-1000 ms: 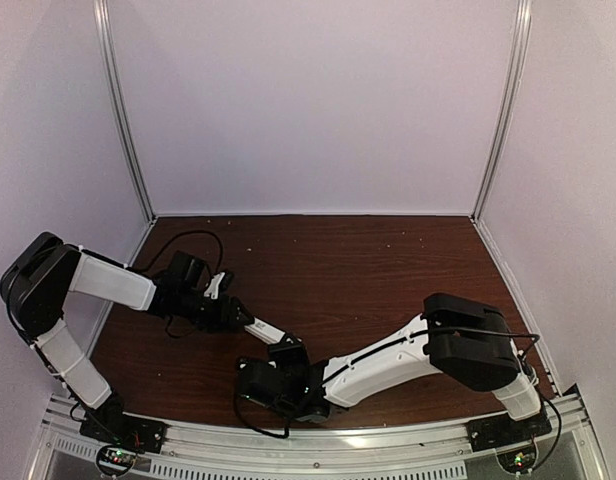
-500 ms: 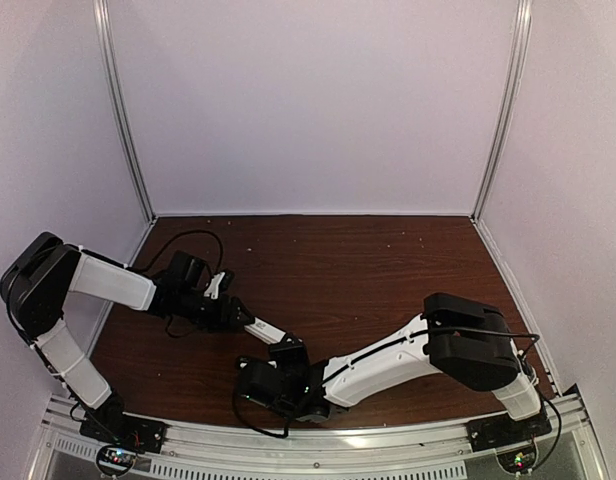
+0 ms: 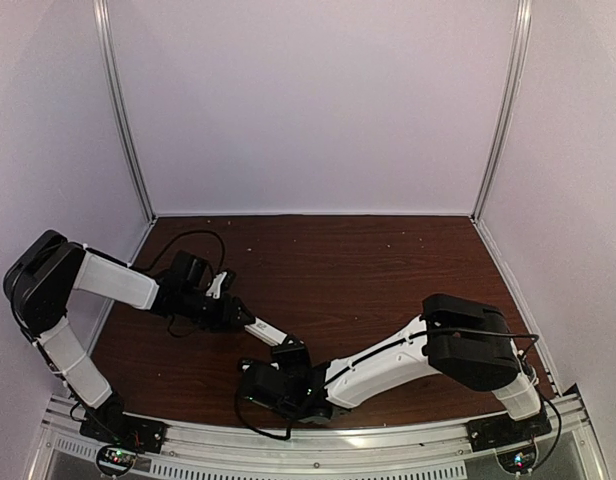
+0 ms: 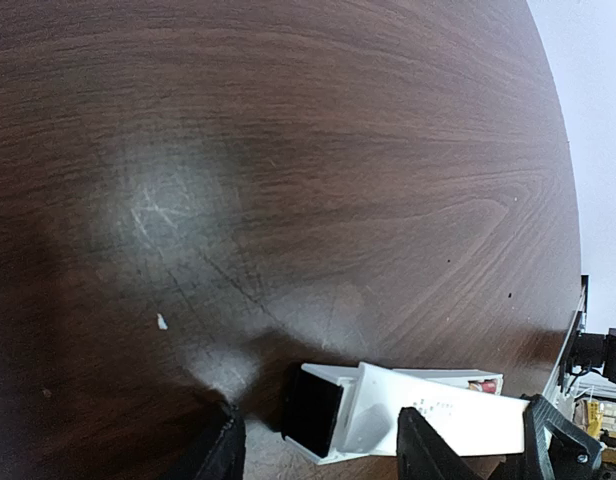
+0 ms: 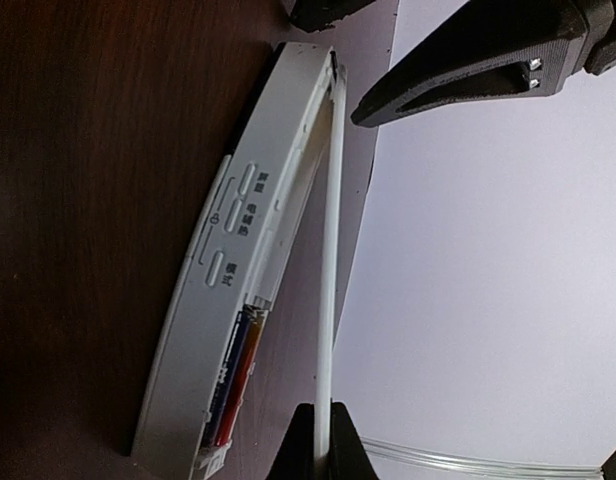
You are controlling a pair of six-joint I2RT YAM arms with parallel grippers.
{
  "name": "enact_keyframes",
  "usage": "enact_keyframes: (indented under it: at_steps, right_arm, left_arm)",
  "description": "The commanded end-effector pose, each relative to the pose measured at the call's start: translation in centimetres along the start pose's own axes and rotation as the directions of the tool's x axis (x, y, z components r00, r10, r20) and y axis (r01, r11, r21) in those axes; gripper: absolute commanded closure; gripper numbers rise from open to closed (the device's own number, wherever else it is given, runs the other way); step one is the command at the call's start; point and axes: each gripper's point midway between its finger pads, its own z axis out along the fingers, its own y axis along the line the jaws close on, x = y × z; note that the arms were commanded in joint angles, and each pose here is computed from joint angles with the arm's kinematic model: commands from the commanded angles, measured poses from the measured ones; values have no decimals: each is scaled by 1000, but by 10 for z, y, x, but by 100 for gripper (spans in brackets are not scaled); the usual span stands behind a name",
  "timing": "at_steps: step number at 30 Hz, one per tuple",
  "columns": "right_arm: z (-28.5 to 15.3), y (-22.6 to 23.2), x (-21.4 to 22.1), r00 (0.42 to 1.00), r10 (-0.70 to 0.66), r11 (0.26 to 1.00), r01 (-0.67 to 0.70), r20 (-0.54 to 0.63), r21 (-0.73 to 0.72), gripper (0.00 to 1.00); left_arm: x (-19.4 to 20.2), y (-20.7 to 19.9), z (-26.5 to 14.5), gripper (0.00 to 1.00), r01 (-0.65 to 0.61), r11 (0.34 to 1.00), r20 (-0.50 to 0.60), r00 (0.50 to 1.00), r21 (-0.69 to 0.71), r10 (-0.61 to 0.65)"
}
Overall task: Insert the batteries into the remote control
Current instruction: Place the battery cover on the remote control without the battery cover.
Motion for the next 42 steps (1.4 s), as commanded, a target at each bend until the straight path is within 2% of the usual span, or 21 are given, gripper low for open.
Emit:
enact_keyframes:
  at_steps: [1,8,16,20,22,29,32,38,42]
  right_arm:
    - [-2,6,1,1000,-12,1000,12,18,-22,98]
    - [-3,3,0,1000,10,1000,-9,24,-18,97]
    - [-4,0,0,999,21,1000,-21,27,-20,90]
    - [-5,2,2,1000,13,999,-12,25,-33,70]
    - [-5,2,2,1000,14,999,-13,25,-36,57]
    - [-8,0,1,998,33,997,-30,44,-67,32]
    - [-14,1,-4,994,63,988,-50,84,-145,20]
    - [-44,10,-16,963,167,905,-64,213,-420,10]
    - [-58,14,-14,940,257,810,-83,224,-581,9]
  left_arm:
    - [8,5,10,48,-5,1000,-39,999,-21,4]
    - [17,8,16,54,-7,999,-75,997,-33,5]
    - [26,12,17,61,-12,999,-104,995,-53,6]
    - [28,13,17,61,-10,998,-108,994,-59,4]
    - [30,14,17,62,-8,998,-111,994,-61,1]
    - [30,15,17,63,-9,998,-109,994,-68,1]
    - [27,16,16,62,-12,997,-102,995,-76,4]
    - [17,12,16,61,-30,997,-81,996,-76,24]
    - [13,9,16,61,-34,997,-71,997,-72,29]
